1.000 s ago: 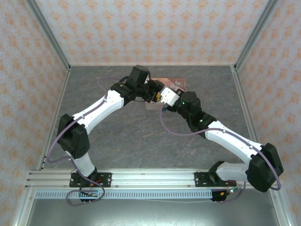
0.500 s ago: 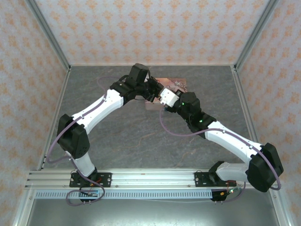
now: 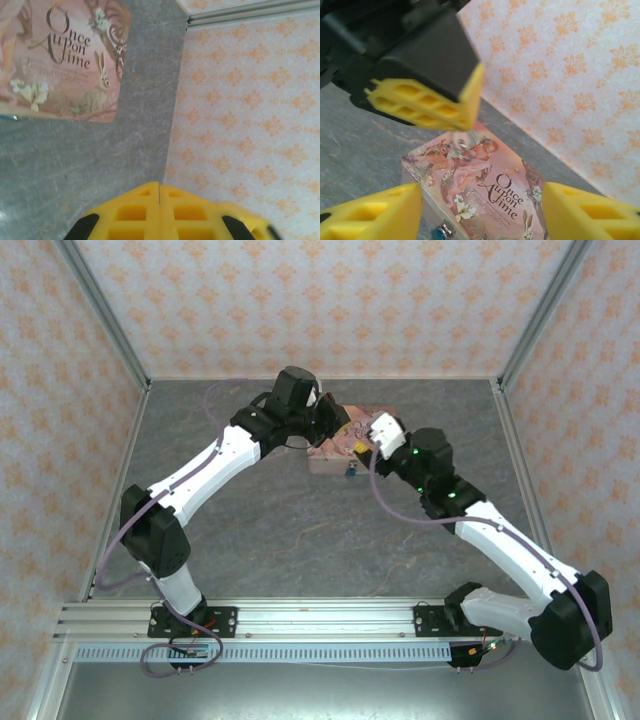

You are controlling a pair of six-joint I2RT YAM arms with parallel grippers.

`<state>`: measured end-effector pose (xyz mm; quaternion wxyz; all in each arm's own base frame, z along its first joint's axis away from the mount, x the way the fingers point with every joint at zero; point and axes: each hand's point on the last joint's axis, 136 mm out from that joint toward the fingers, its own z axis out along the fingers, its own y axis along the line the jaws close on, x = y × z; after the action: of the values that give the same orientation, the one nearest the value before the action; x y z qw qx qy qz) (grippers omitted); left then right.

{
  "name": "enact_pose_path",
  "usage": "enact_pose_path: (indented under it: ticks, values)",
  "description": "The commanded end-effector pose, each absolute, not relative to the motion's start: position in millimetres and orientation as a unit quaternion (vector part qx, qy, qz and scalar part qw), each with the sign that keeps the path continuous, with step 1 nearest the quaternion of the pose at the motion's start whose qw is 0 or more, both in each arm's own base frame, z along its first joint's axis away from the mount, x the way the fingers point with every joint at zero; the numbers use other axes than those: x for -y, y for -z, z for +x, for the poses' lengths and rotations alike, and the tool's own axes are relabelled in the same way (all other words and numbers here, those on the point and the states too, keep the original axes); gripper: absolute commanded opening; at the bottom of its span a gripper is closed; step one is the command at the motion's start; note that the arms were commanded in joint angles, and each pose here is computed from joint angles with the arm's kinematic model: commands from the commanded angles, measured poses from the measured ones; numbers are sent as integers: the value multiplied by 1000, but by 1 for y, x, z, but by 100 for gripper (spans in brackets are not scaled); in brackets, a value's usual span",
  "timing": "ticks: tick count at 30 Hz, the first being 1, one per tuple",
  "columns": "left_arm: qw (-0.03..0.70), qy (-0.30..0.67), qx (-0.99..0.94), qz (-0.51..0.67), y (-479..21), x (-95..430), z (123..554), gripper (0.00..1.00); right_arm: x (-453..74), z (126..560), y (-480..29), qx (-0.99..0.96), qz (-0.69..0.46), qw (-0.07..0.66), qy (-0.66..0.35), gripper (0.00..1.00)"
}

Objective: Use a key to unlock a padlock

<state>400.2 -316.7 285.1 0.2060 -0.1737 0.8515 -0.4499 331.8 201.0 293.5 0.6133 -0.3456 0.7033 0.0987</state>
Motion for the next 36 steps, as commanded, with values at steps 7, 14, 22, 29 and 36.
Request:
enact_pose_path:
  ticks: [7,14,22,29,36]
  values:
    - [411,433,-802,26,-369,301,394,0,-180,327,-340,-678,-181,550,-453,80]
    - [482,439,-748,123,-404,298,370,0,-185,330,-372,-620,-146,504,-583,84]
    - [527,460,-697,159,-427,298,357,0,-209,316,-406,-566,-179,472,-651,83]
    - [530,466,-689,165,-433,300,355,0,-245,301,-406,-576,-237,445,-643,72]
    - [525,474,-688,162,-432,301,354,0,-252,305,-408,-578,-243,437,-645,62]
